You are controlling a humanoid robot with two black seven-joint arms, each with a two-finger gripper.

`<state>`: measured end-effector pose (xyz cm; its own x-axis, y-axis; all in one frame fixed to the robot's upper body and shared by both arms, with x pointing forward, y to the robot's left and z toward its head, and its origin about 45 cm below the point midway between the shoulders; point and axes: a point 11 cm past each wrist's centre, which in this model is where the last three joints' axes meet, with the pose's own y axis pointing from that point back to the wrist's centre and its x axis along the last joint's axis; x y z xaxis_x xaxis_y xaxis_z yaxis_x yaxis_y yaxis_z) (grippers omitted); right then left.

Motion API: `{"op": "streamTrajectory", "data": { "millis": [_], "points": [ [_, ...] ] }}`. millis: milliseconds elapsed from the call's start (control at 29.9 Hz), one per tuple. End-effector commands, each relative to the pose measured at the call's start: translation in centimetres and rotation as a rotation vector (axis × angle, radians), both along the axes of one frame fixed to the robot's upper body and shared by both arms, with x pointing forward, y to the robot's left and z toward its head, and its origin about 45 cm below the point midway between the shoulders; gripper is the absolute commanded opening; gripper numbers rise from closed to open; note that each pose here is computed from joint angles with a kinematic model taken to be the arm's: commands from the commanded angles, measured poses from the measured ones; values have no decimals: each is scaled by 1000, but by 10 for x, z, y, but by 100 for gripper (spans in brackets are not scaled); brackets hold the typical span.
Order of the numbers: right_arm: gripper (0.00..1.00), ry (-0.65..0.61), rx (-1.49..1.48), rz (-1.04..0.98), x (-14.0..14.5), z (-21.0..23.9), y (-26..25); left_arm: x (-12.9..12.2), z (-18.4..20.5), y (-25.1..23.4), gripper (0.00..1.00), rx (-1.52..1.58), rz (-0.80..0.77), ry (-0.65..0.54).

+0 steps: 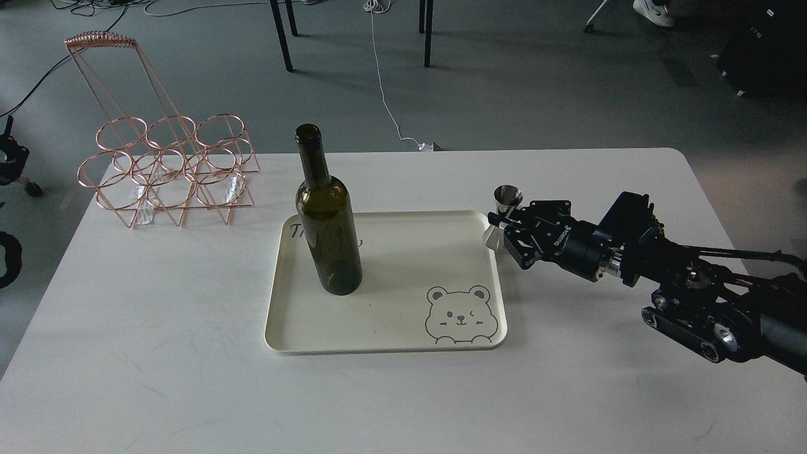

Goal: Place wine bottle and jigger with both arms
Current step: 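Lift the jigger off the tray and carry it beside the tray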

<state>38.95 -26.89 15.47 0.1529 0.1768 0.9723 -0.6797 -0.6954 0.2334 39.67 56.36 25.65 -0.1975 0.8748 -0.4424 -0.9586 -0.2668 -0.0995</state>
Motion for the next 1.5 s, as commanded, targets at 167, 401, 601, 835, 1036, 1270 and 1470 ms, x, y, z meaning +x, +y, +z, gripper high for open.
{"op": "streamTrajectory", "data": {
  "millis": [167,401,601,835,1036,1270,1470],
  "points": [
    [7,95,83,-289,-22,-22,-82,2,-1,-4,99,-4,-8,2],
    [7,164,95,-387,-43,-49,-105,5,-3,-8,98,-7,-19,4],
    [18,174,103,-395,-47,-53,-104,5,-4,-9,99,-7,-21,7],
    [44,181,128,-407,-48,-53,-103,4,-2,-7,99,-3,-18,6],
    [90,184,132,-404,-50,-52,-103,3,0,-5,99,-2,-11,-2],
    [94,173,145,-362,-57,-28,-109,3,2,-4,99,0,-9,-4],
    [94,151,171,-335,-68,11,-121,4,1,-4,99,-1,-12,-1]
  ]
}}
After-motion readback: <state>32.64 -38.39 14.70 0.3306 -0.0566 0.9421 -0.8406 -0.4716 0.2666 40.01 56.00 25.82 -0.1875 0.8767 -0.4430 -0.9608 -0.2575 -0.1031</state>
